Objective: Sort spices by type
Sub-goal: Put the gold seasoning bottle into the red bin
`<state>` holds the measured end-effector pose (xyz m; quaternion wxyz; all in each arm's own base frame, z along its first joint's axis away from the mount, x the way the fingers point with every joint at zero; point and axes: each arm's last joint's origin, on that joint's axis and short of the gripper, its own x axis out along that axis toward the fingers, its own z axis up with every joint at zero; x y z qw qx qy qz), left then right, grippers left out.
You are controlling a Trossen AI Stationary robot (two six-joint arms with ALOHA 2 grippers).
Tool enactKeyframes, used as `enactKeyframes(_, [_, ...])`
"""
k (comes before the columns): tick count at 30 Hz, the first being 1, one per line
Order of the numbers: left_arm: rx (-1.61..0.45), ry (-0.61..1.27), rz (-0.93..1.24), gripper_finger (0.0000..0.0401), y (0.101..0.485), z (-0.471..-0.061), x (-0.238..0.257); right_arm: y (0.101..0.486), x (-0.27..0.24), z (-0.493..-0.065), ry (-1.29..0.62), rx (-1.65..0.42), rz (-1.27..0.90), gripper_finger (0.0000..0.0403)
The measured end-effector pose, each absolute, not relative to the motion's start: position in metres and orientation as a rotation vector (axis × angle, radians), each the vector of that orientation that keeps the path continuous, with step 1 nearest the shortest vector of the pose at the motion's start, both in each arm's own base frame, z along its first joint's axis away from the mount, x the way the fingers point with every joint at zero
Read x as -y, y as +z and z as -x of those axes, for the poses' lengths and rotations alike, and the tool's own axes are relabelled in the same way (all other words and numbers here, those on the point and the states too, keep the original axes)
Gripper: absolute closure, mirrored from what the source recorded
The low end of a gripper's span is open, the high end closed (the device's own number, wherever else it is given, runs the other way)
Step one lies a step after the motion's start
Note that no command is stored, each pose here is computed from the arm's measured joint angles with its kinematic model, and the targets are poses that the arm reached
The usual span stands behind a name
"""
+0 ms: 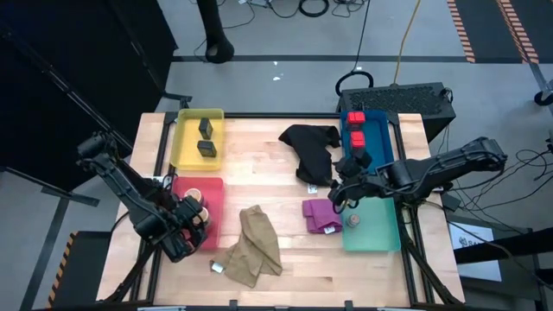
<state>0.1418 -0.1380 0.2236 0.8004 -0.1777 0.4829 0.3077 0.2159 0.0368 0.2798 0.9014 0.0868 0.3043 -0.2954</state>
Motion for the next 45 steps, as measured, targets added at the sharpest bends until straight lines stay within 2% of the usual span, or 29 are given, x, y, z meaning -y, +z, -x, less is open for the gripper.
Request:
enactKeyframes(22, [-1.057, 0.687, 0.387, 0.0108, 0.2133, -0.1384, 0.135, 0.2725, -0.0381, -0.222, -0.617, -0.662, -0.154, 0.0161])
enactKeyframes(30, [-1.05, 0.697, 0.406, 0.0081, 0.2133, -0.1384, 0.1351, 0.2725, -0.0381, -0.222, -0.617, -0.662, -0.154, 0.0161])
enactKeyframes(45, [-1.053, 0.697, 0.399, 0.0077, 0.2134, -0.1383, 0.1349, 0.2727, -0.0381, -0.2219, -0.618, -0.662, -0.154, 0.0161])
